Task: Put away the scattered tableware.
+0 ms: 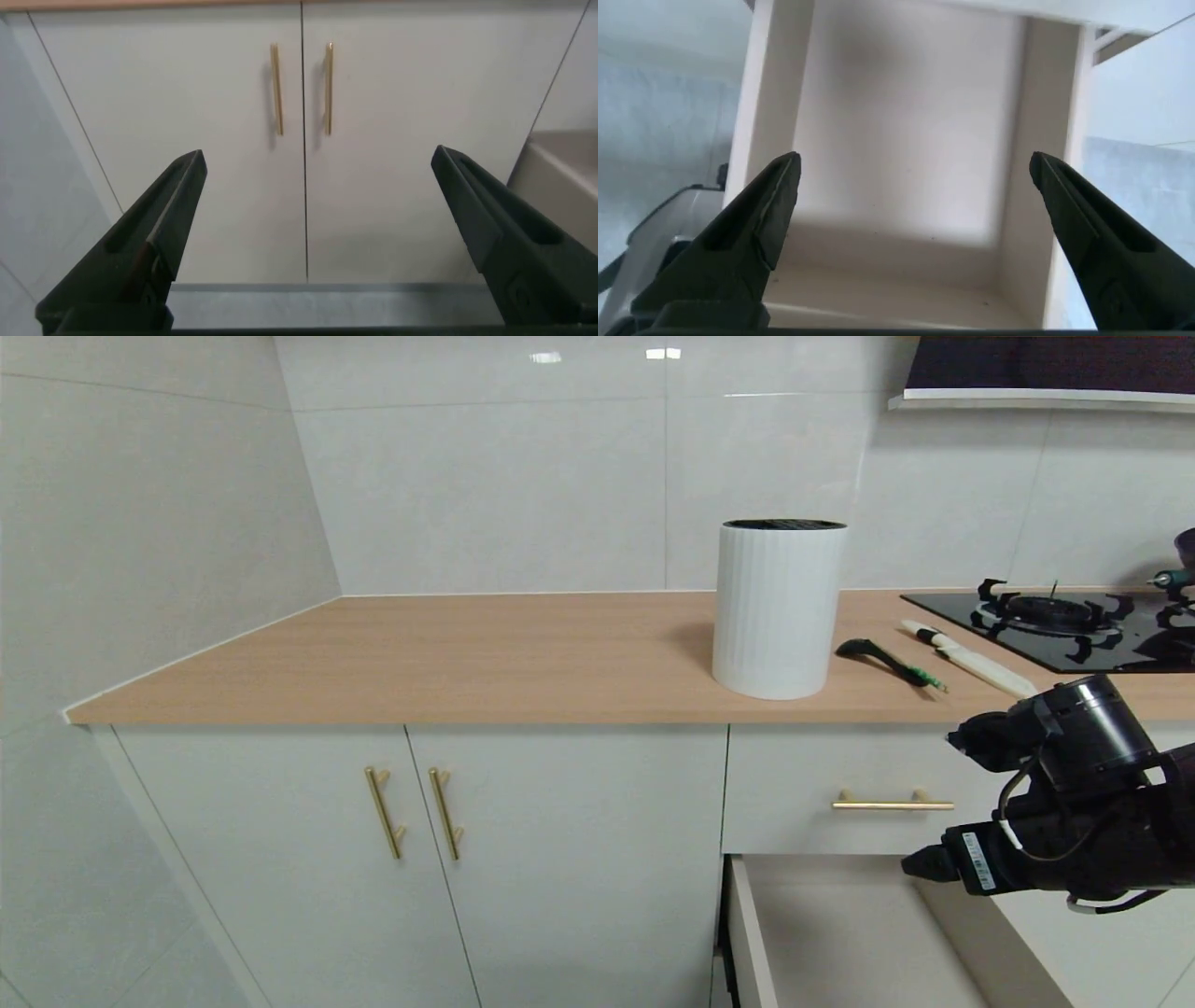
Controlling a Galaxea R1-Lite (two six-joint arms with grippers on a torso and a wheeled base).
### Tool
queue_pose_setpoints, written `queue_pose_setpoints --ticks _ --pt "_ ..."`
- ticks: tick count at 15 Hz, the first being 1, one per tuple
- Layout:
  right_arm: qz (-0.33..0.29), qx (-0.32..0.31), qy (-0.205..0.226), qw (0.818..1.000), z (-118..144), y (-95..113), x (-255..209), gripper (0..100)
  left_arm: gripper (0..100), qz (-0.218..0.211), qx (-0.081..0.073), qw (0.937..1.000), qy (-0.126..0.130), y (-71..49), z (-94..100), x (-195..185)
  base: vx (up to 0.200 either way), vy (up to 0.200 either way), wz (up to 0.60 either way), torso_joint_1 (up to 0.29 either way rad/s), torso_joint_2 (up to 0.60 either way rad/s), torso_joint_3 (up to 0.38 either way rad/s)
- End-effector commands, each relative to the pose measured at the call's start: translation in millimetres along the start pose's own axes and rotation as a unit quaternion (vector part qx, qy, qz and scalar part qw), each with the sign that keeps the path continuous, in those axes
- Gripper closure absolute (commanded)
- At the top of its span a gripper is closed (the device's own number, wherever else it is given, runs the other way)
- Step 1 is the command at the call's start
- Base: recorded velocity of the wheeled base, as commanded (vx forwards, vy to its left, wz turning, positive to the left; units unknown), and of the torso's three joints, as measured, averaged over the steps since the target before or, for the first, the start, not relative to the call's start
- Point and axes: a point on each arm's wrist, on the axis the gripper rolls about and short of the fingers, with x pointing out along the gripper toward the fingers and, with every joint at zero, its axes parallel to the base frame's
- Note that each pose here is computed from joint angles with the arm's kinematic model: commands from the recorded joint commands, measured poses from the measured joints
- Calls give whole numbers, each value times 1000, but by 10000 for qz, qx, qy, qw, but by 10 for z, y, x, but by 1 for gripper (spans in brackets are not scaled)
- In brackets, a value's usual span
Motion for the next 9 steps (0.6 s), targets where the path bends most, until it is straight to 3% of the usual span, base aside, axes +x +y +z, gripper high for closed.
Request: queue_pose_setpoints --ticks 1,4,7,9 --pt "6 -5 5 10000 -2 4 1 0 0 1 0 10000 -3 0 0 0 0 0 0 183 -486 -286" --pt "-15 17 -135 9999 17 -1 -33 0 0 1 0 10000 -3 0 0 0 0 0 0 185 -469 -279" --pt "-13 235 -1269 9916 279 -43 -171 0 0 1 0 10000 -3 0 0 0 0 0 0 92 -225 -131" --pt "-101 407 -1649 9854 532 -118 -173 0 0 1 0 10000 -3 0 0 0 0 0 0 16 -28 -21"
